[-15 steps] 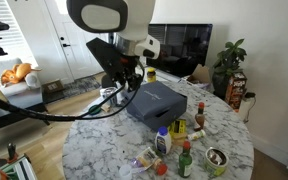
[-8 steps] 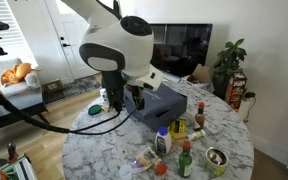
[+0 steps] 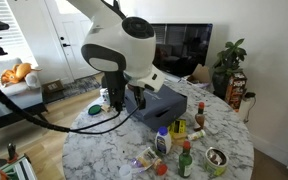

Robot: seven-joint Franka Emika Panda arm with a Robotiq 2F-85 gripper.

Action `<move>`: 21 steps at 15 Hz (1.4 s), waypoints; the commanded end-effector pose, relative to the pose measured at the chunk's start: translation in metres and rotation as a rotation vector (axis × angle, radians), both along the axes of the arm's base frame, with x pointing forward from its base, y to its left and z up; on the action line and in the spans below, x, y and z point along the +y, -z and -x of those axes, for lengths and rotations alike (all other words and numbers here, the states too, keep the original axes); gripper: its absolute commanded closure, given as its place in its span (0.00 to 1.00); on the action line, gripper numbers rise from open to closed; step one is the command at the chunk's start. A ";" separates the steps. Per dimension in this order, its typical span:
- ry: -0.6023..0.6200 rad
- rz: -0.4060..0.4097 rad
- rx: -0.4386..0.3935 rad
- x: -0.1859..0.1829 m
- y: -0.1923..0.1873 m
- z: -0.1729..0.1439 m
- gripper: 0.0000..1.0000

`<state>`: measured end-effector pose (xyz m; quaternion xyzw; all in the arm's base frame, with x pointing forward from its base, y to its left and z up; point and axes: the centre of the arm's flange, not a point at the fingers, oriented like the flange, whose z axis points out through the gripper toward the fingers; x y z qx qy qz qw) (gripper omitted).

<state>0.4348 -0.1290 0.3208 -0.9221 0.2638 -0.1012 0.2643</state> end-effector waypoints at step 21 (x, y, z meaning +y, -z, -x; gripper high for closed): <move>0.157 -0.242 -0.078 -0.006 0.161 -0.006 0.00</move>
